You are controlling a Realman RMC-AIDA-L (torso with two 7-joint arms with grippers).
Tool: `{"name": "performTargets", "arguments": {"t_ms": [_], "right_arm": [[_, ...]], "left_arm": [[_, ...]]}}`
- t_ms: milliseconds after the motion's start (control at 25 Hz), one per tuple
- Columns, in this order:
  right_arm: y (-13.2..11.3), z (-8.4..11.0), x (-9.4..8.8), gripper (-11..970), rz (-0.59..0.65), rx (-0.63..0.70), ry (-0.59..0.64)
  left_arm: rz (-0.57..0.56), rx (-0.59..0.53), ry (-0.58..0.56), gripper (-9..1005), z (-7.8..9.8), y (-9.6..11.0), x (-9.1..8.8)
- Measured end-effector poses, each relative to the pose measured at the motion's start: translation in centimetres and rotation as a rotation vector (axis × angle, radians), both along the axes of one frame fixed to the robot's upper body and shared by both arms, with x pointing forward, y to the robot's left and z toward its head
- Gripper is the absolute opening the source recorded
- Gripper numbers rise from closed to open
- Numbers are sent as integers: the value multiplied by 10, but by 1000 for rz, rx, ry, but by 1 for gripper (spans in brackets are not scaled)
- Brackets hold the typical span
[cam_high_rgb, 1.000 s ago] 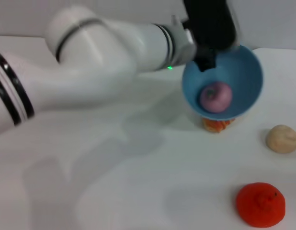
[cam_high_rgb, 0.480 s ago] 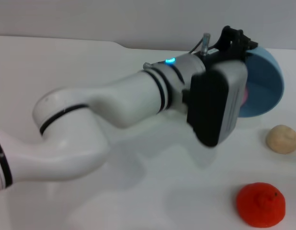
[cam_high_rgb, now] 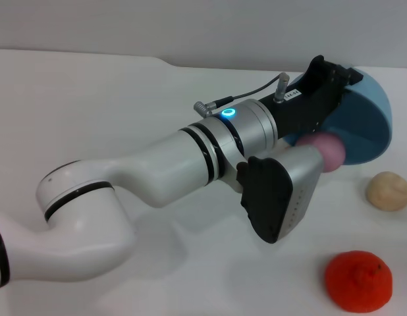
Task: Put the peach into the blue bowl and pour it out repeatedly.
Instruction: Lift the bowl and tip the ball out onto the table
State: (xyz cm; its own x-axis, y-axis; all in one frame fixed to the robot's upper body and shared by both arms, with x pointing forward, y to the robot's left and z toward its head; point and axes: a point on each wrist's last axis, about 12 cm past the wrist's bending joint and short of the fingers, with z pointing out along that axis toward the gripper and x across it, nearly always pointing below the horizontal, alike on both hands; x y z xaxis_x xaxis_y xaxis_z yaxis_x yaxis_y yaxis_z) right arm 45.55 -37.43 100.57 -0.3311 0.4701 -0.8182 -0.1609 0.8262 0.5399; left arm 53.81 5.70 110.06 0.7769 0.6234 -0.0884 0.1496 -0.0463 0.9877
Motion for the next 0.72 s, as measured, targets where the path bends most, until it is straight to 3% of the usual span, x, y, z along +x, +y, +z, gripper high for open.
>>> {"name": "performTargets", "arguments": {"t_ms": [440,720], "right_arm": [[3,1,4,511,9,2,-7],[21,7,13,511,135,59,-13]], "left_arm": [[66,-139,63,-2,-2,10,4],[280,-519,398,-2,13,21,30]]}}
